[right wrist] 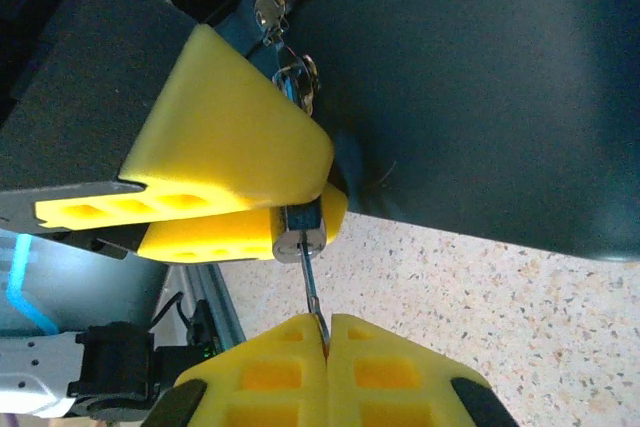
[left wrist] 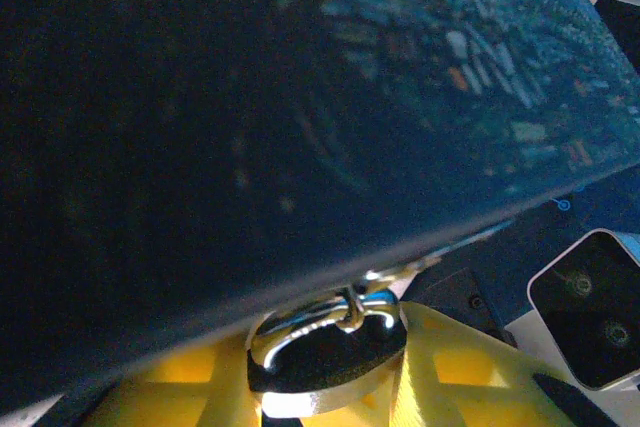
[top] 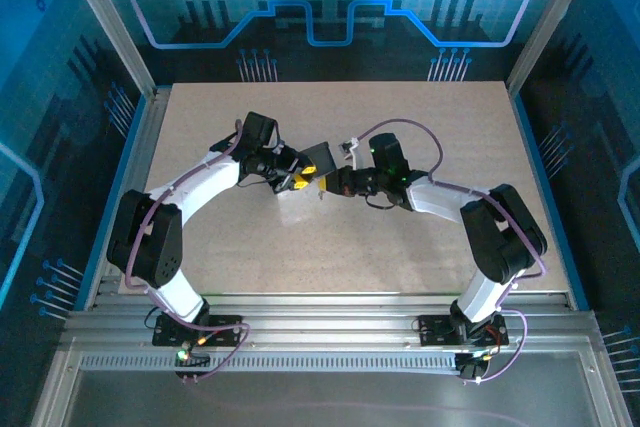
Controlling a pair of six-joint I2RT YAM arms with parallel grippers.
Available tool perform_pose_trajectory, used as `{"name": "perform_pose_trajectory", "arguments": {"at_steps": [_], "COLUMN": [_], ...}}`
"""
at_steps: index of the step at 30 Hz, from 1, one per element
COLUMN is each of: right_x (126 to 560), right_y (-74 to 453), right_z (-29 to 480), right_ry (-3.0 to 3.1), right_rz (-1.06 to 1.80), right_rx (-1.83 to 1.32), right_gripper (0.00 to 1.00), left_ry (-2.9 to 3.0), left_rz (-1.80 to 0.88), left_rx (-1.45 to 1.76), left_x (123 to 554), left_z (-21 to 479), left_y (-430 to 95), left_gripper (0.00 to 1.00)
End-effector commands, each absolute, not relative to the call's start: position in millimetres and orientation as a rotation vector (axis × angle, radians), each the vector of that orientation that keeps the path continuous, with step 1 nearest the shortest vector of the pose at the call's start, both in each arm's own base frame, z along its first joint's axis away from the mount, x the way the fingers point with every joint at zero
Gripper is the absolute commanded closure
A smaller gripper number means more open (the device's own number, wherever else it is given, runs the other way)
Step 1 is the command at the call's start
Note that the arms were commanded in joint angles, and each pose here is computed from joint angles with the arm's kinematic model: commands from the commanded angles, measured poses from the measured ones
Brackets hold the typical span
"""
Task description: Unlock the padlock with the key
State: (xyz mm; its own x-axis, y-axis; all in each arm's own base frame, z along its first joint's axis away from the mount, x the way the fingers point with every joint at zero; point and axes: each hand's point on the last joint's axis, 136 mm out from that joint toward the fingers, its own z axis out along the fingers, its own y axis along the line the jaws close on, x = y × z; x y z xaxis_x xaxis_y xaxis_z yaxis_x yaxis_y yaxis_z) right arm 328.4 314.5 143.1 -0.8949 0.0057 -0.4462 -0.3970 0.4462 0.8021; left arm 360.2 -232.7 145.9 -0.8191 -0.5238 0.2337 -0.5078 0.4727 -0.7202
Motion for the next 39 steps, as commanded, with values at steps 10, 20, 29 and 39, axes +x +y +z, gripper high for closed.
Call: {"name": "perform_pose_trajectory", "arguments": {"at_steps": [10, 20, 29, 39], "right_x": [332.4, 332.7, 323.8, 315.4], "right_y": [340.3, 360.5, 333.0, 304.1], "right_z": [190.6, 217.7, 205.8, 189.2], "right_ry": [2.107, 1.993, 2.037, 2.123], "right_rz": [1.41, 1.483, 1.45, 1.409], "right_rx": [-0.484, -0.511, -0.482, -0.421], "right_gripper": [1.0, 0.96, 0.67, 0.74], "left_ry": [2.691, 2.705, 2.64, 2.621], "left_rz": [-1.437, -1.441, -1.409, -1.41], "left_rx": [-0.814, -0.825, -0.951, -0.959], "left_x": [351.0, 345.7, 355.5, 361.7], "left_z": [173.0, 169.7, 166.2, 168.2], "left_y": [-256.7, -259.1, -237.2, -233.8], "left_gripper": [1.0, 1.0, 1.0, 1.0]}}
